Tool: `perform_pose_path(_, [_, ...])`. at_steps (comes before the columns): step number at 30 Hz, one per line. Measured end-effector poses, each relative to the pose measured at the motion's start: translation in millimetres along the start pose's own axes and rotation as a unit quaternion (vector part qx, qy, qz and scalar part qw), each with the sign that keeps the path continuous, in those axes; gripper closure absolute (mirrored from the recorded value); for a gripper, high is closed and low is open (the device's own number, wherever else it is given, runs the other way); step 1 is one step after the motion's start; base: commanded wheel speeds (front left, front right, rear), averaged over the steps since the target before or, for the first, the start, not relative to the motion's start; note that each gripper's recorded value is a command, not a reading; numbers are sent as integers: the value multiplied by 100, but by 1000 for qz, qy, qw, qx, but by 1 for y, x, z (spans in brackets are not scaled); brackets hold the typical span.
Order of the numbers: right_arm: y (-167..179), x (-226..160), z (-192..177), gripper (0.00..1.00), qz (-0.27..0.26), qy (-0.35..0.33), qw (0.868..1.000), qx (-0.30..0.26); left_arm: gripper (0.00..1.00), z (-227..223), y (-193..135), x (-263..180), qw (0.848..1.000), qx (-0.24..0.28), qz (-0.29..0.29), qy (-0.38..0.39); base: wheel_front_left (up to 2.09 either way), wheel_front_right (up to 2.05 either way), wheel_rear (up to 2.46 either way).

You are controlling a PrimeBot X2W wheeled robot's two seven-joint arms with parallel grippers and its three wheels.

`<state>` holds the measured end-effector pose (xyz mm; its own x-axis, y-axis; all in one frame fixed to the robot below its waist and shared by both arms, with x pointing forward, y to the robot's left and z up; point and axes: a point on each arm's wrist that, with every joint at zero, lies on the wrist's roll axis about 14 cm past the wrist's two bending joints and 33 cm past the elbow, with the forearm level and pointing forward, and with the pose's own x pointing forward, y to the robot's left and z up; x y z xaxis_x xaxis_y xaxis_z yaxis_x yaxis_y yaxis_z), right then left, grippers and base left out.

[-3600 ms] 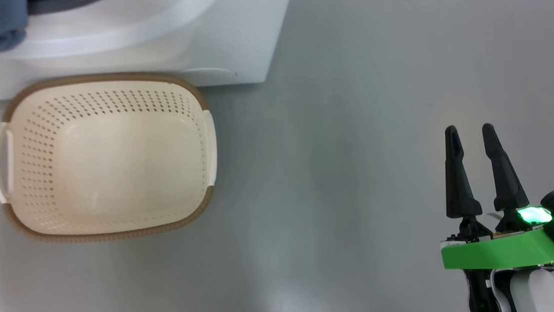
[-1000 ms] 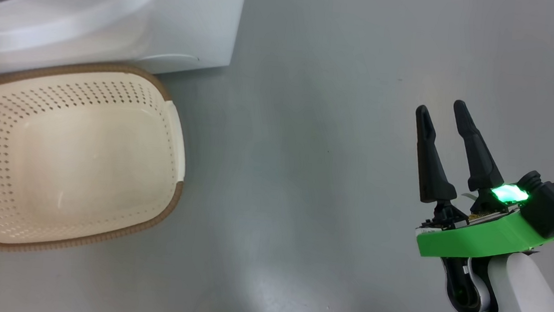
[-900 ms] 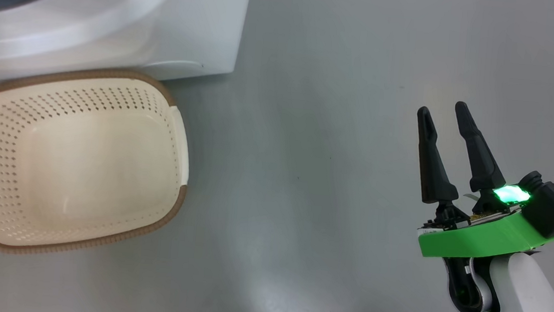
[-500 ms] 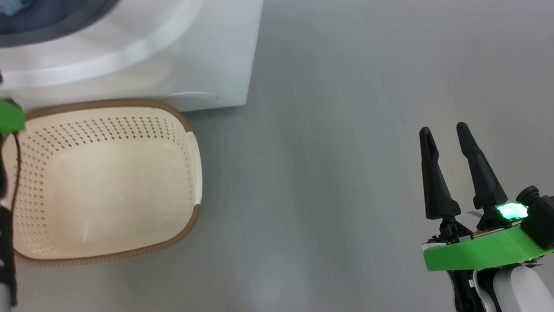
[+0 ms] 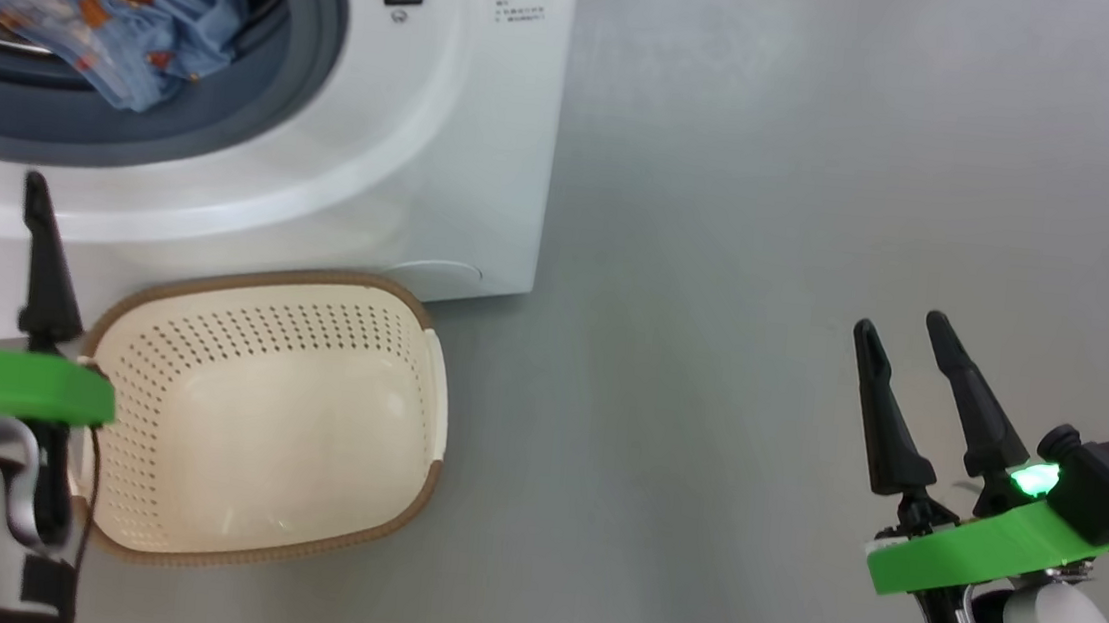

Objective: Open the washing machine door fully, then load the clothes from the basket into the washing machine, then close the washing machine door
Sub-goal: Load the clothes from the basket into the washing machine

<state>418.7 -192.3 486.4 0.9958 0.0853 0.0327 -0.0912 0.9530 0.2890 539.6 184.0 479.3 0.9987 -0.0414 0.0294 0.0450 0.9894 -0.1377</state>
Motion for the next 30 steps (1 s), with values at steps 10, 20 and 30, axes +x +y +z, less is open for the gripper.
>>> perform_pose_path(10, [8, -16, 7, 0, 11, -5, 1000, 0, 0, 4, 9, -49, 1000, 14, 11, 8, 0, 0, 0])
perform_pose_path(20, [12, -29, 12, 0, 16, -10, 1000, -2, 0, 3, 18, -92, 999, 16, 26, 16, 0, 0, 0])
perform_pose_path(30, [15, -44, 14, 0, 18, -11, 1000, -1, 0, 3, 23, -127, 999, 21, 29, 21, 0, 0, 0])
